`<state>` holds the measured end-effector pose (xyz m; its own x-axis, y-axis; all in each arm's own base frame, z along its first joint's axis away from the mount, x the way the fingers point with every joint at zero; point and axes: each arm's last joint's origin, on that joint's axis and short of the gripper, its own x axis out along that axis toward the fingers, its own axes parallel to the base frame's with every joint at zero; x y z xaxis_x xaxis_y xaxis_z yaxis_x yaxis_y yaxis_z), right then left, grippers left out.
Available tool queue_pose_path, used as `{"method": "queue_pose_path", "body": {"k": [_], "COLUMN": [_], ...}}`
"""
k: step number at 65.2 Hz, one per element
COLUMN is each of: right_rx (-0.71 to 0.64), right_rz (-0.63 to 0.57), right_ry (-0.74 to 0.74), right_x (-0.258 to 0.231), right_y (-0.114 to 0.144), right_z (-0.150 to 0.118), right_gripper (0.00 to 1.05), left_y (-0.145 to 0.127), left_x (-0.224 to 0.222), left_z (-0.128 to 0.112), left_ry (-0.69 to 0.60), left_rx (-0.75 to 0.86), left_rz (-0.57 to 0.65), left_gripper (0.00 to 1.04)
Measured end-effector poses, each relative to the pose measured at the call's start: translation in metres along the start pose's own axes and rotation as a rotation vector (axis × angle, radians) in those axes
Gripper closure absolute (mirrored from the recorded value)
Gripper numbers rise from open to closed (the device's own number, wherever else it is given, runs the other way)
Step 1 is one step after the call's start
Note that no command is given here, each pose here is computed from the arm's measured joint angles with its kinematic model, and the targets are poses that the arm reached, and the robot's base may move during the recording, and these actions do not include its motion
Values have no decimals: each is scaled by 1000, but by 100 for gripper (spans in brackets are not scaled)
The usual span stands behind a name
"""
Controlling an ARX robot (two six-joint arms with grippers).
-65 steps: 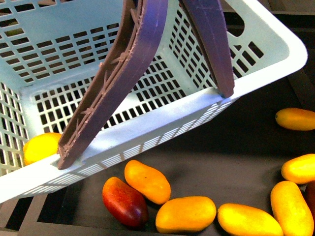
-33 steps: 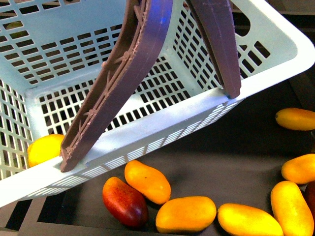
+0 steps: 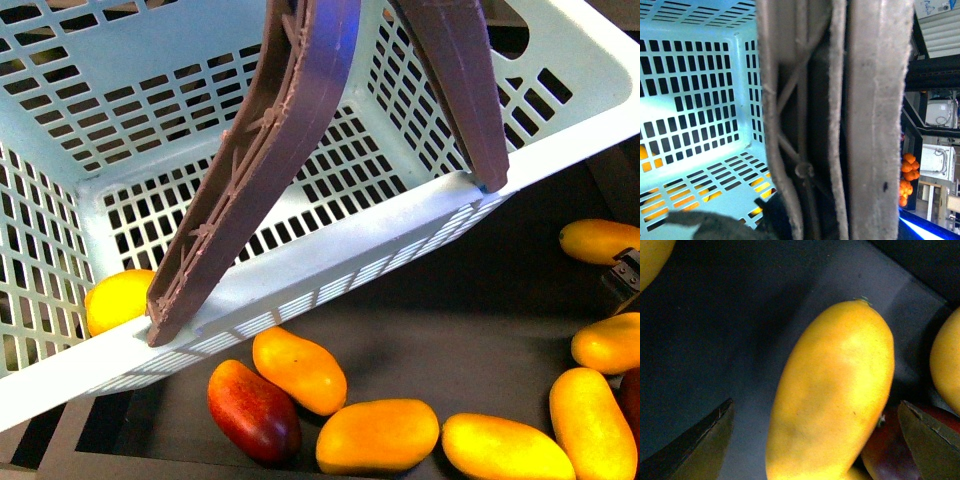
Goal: Pick lemon and mango into basket
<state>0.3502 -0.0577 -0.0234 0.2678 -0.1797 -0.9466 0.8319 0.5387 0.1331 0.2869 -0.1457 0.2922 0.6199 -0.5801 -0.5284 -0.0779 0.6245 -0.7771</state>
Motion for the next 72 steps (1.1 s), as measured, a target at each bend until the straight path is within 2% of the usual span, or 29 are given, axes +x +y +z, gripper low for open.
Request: {"method": "queue_pose_path", "body": {"k": [12, 23, 30, 49, 72], "right_rx": [-24, -51, -59, -91, -41], "right_rz": [-23, -4, 20, 163, 532], "right_ry": [2, 15, 20, -25, -175], "right_x": [14, 16, 13, -36, -160], "right_y": [7, 4, -1, -16, -24], "right_z": [-2, -7, -7, 3, 36], "right_gripper": [10, 38, 47, 50, 50], "left_y": [0, 0, 0, 0, 0], "left_x": [0, 0, 0, 0, 0], "left_z": [0, 0, 0, 0, 0], "left_ry": [0, 1, 3, -2, 1], "left_rx": [0, 0, 0, 1, -1], "left_rz": [0, -1, -2, 1, -1], "left_gripper": [91, 91, 91, 91, 91]}}
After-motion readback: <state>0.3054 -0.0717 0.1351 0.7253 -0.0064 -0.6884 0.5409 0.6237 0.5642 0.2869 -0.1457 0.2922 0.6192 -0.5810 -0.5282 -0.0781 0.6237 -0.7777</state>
